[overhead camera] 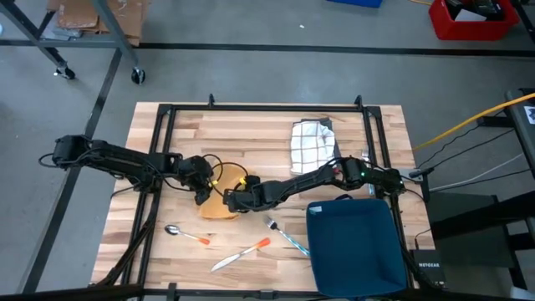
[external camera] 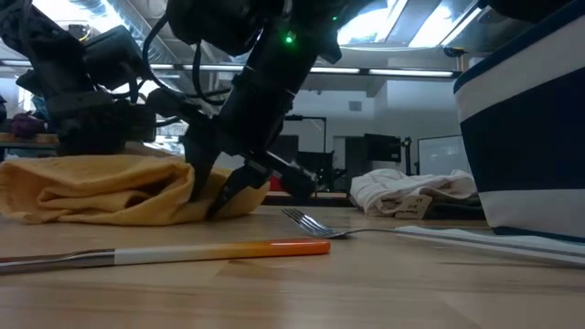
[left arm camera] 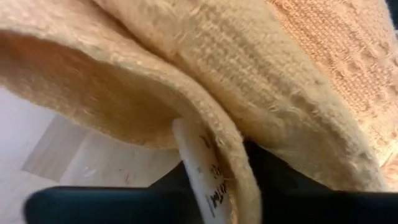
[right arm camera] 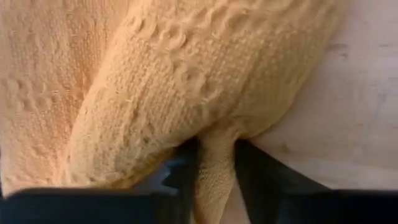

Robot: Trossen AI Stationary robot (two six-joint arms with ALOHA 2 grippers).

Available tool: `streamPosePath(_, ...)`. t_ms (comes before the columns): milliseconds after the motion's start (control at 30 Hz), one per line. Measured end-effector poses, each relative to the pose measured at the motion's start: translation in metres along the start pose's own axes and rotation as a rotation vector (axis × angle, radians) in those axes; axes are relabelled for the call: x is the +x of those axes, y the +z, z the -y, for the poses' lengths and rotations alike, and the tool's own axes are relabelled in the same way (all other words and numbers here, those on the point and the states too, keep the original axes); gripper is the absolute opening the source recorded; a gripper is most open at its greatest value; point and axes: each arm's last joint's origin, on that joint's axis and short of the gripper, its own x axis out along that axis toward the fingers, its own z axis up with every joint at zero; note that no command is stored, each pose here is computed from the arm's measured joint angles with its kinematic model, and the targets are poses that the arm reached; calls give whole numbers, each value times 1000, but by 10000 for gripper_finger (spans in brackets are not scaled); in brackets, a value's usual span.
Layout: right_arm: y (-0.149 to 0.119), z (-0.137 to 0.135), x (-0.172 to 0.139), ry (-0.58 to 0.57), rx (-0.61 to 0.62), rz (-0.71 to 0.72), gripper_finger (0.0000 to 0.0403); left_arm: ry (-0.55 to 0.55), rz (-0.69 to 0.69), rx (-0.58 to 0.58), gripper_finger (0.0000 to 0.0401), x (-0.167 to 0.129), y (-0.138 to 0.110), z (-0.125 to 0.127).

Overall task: Fold towel
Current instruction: Stack the orange towel on top of the white towel

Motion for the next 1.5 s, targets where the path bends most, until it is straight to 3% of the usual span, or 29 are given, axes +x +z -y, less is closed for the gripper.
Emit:
streamPosePath(133, 1, -1, 2, 15, -85, 44, 29, 13, 9, 22, 25, 0, 0, 0)
streamPosePath(200, -1, -2, 2, 38, -138, 73, 13, 9, 23, 37, 9, 0, 2, 0)
streamPosePath(400, -2, -12, 1, 150, -153, 182, 41, -50, 140, 62, 6, -1, 12, 7)
streamPosePath(733, 3, -17, -9, 171, -153, 376, 9, -94, 226, 100, 4, -2, 19, 15)
streamPosePath(967, 20, -21, -40, 94, -199, 435, 25, -188, 424, 166, 2, -10, 36, 26)
streamPosePath(1267, 37, -23, -74, 30, -219, 513, 16, -204, 645, 154, 1, -22, 57, 25)
streamPosePath(1500, 46, -14, -82, -48, -152, 527, 15, -162, 670, 150, 1, -20, 86, 29)
